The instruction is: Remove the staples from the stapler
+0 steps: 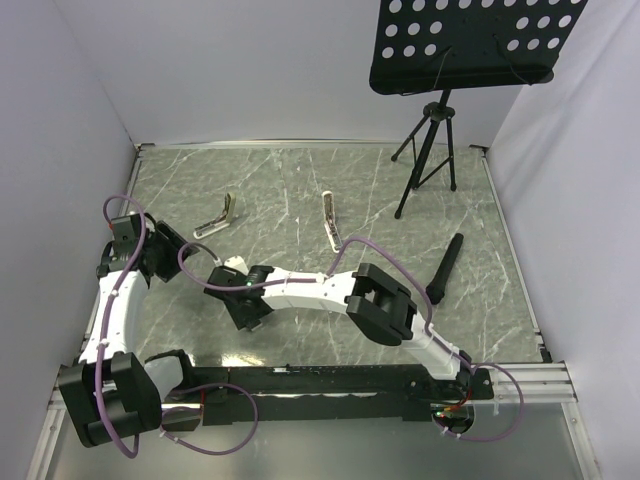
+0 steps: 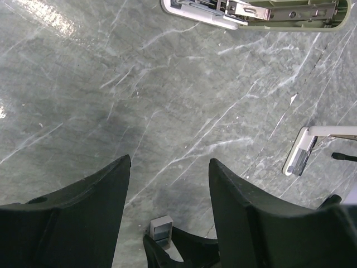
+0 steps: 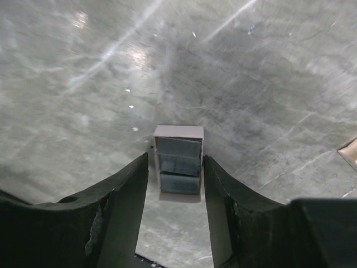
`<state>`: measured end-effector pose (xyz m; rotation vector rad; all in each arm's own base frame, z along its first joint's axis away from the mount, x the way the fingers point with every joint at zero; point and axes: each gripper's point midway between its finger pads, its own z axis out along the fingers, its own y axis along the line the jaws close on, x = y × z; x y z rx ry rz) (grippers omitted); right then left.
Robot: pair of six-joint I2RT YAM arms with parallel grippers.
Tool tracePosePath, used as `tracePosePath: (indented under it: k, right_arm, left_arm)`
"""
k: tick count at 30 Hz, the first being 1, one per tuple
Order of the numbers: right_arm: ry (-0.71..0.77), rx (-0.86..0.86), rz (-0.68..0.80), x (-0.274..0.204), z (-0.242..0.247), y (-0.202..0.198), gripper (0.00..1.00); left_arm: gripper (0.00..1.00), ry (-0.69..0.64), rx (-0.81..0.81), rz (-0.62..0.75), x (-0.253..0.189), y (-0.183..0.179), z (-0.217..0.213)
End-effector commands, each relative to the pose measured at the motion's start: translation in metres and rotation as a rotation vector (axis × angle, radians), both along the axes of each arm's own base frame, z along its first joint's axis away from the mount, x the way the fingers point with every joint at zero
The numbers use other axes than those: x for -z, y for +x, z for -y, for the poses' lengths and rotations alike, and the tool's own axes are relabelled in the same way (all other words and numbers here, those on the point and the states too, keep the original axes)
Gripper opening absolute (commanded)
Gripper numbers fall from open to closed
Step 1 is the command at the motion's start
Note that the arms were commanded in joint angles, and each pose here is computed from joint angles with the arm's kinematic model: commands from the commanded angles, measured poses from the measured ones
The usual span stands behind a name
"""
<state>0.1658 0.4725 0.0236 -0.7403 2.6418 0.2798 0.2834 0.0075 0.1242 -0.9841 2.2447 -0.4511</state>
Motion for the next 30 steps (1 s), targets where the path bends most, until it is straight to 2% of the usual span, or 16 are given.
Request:
tracePosePath:
  k: [1, 8, 13, 17, 25, 30]
  right_arm:
    - [-0.03, 0.001, 0.005, 0.0, 0.003, -0.003, 0.51]
    - [-0.052, -0.013, 0.021, 0.0, 0.005, -0.004, 0.5]
    - [-0.003, -0.071, 0.008, -0.008, -0.001, -0.012, 0.39]
    - [0.068, -0.138, -0.005, -0.022, 0.001, -0.022, 0.37]
    - [-0.001, -0.213, 0.037, -0.037, 0.043, -0.018, 0.37]
    - [-0.048, -0.273, 0.075, -0.051, 0.101, -0.005, 0.37]
  left_arm:
    - [0.63, 0.002, 0.014, 0.062, -0.012, 0.005, 0.001]
    - [0.63, 0.002, 0.019, 0.068, -0.013, 0.005, 0.002]
    - [0.63, 0.005, 0.044, 0.084, -0.013, 0.005, 0.004]
    - [0.63, -0.016, 0.069, 0.086, -0.011, 0.006, 0.009]
    - [0.65, -0.039, 0.125, 0.1, -0.01, 0.007, 0.018]
    - [0.64, -0.117, 0.207, 0.091, 0.0, 0.007, 0.037]
